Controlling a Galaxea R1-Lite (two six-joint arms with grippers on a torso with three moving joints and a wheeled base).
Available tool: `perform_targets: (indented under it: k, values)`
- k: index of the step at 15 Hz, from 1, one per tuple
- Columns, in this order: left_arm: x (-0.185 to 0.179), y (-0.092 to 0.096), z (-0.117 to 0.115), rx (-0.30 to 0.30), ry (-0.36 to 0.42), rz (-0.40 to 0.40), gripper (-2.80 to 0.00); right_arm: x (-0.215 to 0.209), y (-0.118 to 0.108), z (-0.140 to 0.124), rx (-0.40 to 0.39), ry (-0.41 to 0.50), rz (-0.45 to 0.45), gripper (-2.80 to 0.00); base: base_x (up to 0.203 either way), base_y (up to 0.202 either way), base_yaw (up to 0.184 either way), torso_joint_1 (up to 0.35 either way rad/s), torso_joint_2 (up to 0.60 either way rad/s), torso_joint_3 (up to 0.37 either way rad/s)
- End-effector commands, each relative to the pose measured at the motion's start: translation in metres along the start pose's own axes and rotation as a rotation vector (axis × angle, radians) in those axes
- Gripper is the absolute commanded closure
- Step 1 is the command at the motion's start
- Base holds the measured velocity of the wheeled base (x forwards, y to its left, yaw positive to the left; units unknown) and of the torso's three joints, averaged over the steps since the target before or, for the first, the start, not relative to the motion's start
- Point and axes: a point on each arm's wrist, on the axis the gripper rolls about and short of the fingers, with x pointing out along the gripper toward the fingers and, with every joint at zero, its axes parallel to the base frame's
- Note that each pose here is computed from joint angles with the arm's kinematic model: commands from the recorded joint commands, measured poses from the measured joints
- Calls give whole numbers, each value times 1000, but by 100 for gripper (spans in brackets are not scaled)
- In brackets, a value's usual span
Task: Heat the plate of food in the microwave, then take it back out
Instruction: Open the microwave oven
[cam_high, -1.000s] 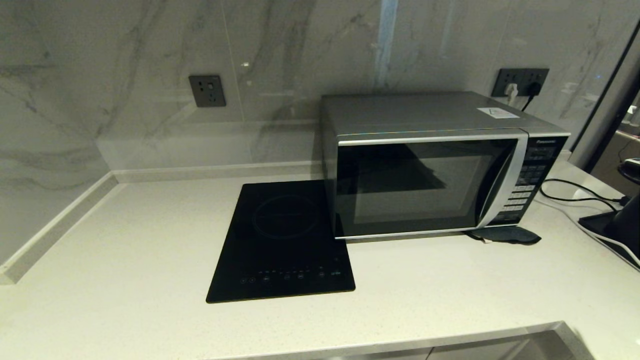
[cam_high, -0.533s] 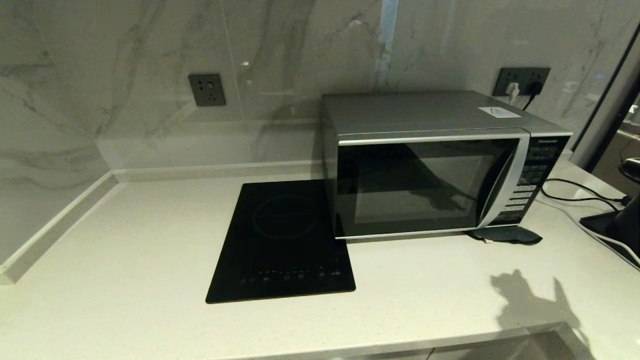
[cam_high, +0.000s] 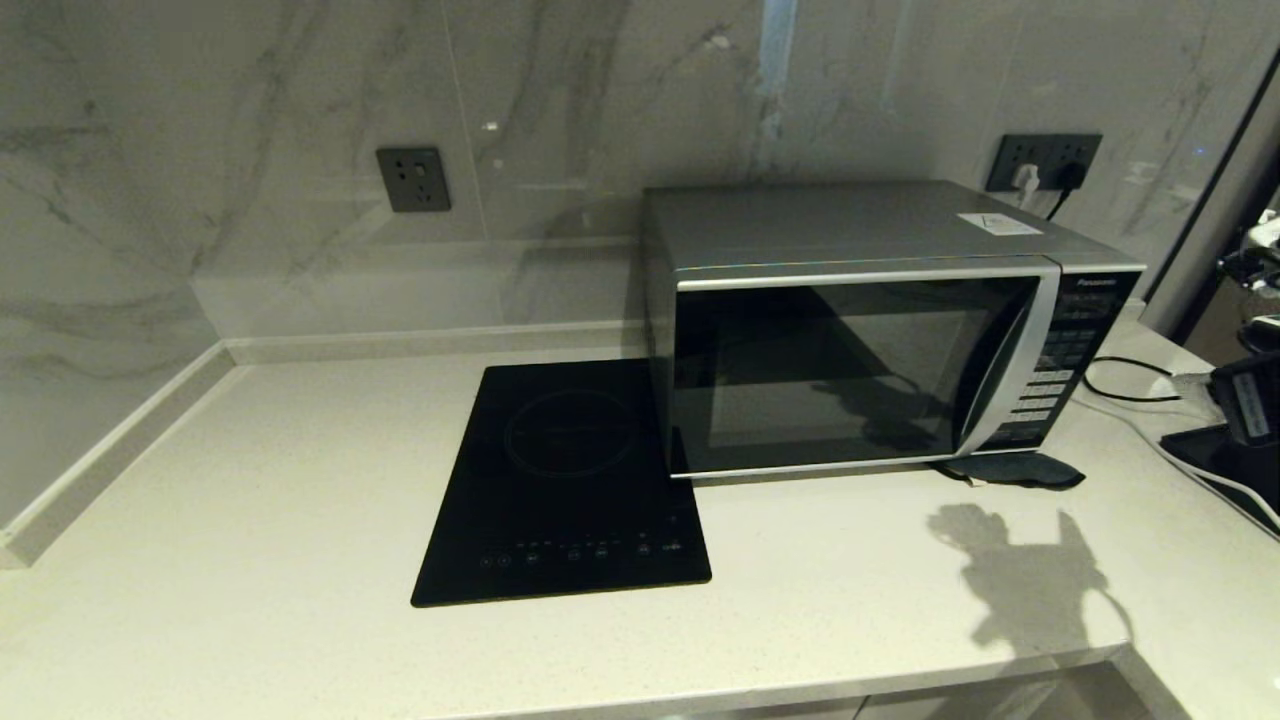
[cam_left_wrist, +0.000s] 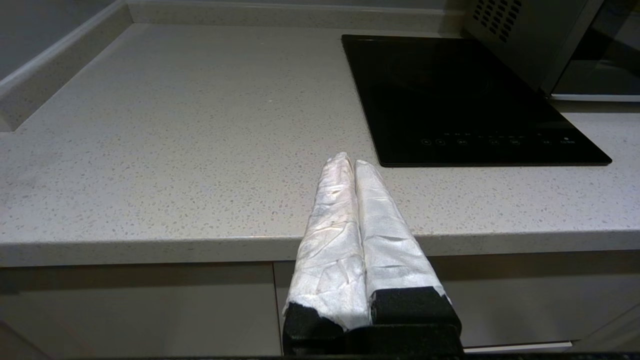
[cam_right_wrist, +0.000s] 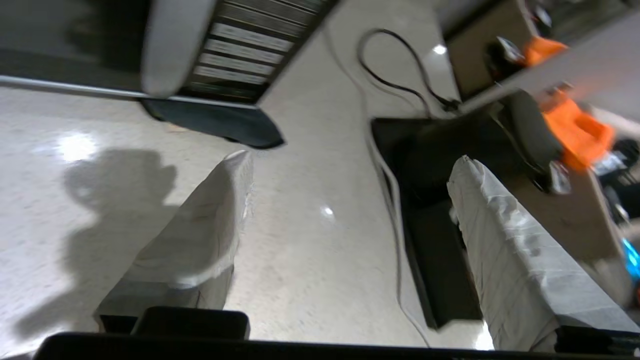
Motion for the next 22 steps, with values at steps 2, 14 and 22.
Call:
perform_targets:
  k: [2,14,22]
  values:
    - [0,0,0,-1,1,1,0,19,6,1,-12,5,75,-280,0,0,0,0,0,0]
    - [0,0,0,-1,1,1,0,115,131,32,451,41,-290,-280,0,0,0,0,0,0]
    - [0,0,0,-1,1,1,0,125,139,31,474,45,-291,-280,0,0,0,0,0,0]
